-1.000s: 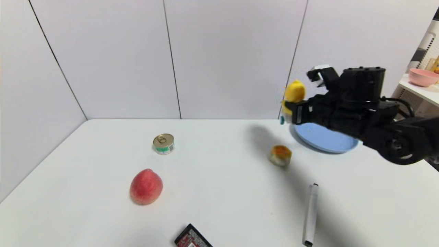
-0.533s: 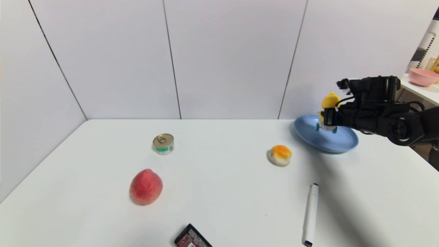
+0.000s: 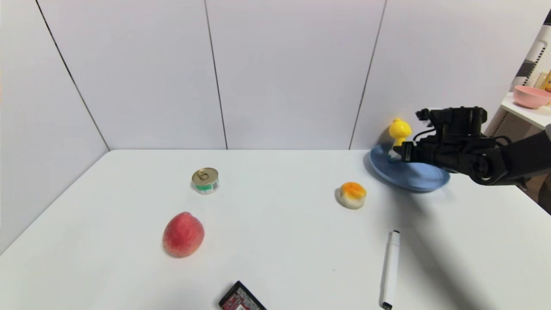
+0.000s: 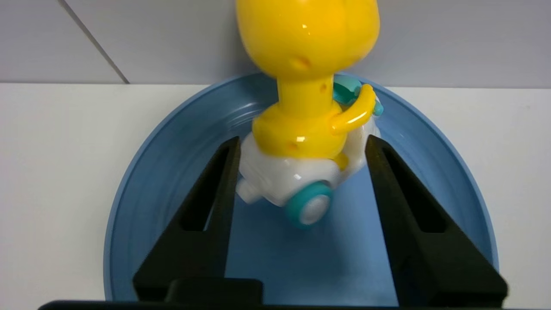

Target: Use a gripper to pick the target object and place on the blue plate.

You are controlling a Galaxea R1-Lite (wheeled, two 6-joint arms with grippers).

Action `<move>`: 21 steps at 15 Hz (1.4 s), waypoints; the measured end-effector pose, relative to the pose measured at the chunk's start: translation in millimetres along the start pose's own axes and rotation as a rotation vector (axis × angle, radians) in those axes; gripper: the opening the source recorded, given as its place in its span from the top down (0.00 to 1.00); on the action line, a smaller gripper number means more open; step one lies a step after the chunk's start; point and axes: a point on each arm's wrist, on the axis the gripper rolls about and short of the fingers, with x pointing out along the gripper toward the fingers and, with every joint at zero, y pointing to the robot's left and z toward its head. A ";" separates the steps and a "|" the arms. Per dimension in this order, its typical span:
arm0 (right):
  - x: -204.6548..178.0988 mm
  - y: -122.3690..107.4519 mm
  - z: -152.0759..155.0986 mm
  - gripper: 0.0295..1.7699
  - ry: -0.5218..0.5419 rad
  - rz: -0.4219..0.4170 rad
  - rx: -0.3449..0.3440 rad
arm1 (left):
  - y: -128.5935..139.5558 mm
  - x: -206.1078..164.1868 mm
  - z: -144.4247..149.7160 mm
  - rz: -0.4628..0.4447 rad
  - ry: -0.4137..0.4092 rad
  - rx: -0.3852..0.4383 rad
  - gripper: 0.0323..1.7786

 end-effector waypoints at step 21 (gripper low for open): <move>-356.0 -5.9 -101.5 0.06 -0.237 0.002 0.001 | 0.0 0.0 0.0 0.000 0.000 0.000 0.05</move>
